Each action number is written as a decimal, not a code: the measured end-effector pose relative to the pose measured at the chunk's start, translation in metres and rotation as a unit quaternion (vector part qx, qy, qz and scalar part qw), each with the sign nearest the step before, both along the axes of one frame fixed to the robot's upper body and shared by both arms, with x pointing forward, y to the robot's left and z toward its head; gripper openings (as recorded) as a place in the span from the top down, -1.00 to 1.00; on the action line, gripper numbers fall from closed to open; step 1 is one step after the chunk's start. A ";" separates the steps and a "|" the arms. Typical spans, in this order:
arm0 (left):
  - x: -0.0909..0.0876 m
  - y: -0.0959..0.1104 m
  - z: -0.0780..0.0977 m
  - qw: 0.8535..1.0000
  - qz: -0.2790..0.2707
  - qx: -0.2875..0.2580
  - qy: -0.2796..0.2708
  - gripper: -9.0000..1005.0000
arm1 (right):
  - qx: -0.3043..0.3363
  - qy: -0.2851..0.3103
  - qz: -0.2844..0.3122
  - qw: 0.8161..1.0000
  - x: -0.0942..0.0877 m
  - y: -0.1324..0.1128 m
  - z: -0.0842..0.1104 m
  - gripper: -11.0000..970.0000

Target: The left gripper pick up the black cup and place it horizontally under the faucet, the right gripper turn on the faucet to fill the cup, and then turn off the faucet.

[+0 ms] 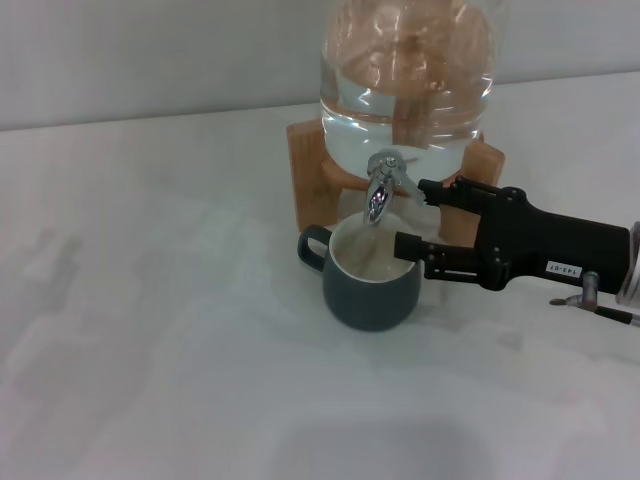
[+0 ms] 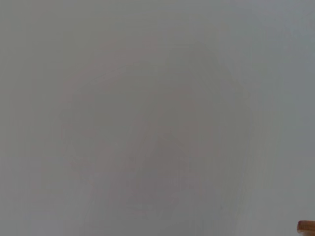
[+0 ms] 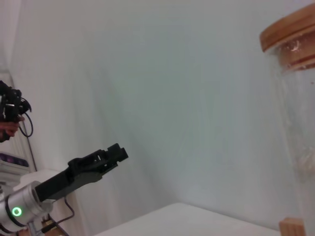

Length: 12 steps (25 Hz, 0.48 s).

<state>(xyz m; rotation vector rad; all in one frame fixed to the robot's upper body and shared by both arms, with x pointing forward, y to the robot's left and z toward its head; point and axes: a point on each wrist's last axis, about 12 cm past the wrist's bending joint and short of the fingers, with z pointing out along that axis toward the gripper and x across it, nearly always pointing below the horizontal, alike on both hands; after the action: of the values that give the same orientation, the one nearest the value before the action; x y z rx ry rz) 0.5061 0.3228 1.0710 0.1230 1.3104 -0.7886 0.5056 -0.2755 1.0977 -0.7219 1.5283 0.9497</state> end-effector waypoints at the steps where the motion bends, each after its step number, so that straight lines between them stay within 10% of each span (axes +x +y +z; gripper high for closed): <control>1: 0.000 0.000 0.000 1.000 0.000 0.000 0.000 0.20 | 0.000 0.000 0.001 1.000 0.000 0.000 0.000 -0.76; 12: -0.003 0.001 -0.001 1.000 0.001 -0.001 0.001 0.20 | 0.012 -0.002 -0.045 0.999 -0.005 -0.028 0.001 -0.76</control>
<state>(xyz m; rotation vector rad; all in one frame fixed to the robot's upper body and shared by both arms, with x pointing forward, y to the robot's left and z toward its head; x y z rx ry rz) 0.5029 0.3236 1.0697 0.1190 1.3101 -0.7889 0.5002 -0.3034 1.0989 -0.6319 1.5310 0.8980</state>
